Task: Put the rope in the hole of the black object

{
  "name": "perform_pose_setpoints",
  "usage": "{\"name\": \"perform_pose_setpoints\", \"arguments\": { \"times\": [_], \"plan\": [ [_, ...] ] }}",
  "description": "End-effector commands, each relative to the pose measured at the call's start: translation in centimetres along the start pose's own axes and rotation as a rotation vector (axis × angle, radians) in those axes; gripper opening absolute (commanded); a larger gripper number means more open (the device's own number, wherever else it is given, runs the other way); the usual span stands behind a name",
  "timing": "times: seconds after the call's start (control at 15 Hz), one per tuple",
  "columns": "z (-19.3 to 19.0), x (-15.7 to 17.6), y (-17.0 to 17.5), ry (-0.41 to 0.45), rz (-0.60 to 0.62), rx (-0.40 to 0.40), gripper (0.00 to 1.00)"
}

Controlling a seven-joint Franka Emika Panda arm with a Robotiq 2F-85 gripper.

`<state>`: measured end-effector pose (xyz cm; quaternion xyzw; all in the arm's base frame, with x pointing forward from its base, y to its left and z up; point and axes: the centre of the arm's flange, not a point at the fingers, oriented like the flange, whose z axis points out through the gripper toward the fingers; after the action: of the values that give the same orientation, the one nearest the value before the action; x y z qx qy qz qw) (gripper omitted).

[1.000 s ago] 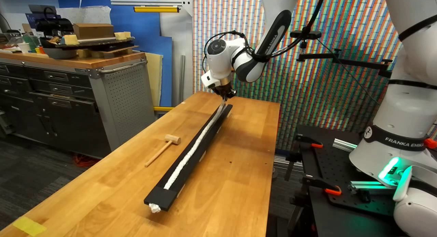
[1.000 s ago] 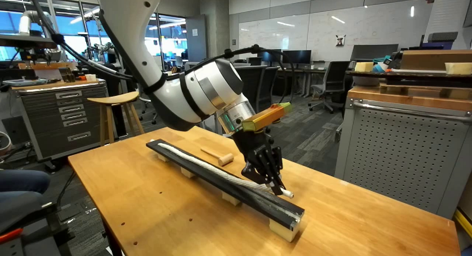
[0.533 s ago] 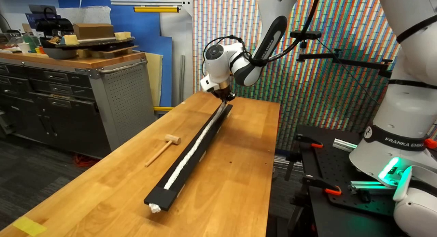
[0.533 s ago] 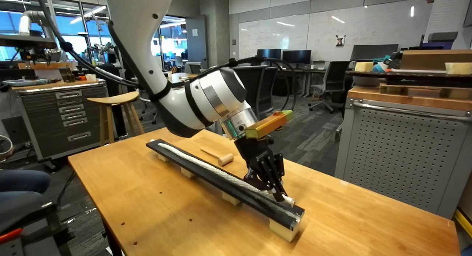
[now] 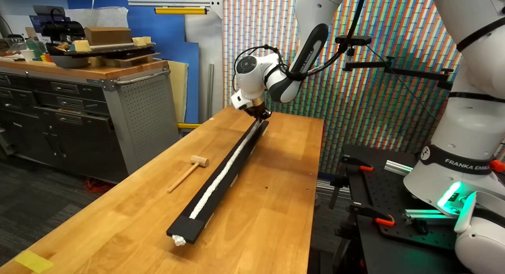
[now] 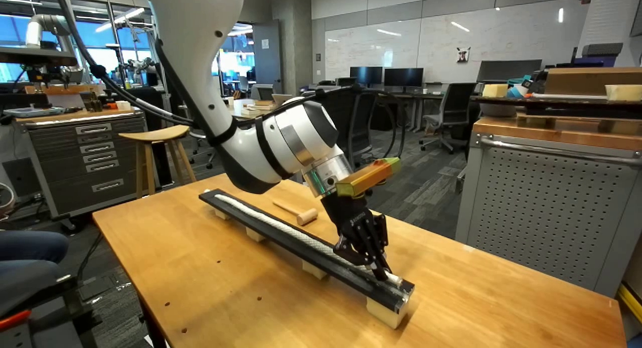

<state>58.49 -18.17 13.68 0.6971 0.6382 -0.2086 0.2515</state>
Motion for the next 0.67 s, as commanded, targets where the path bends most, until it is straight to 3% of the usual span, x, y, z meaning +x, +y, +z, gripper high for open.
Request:
{"name": "perform_pose_setpoints", "arguments": {
  "times": [0.0,0.6],
  "plan": [
    [0.46,-0.97,0.89,-0.009,-0.018,0.006,0.03],
    [0.73,-1.23,0.68,-0.007,-0.02,0.011,0.03]
  ]
}}
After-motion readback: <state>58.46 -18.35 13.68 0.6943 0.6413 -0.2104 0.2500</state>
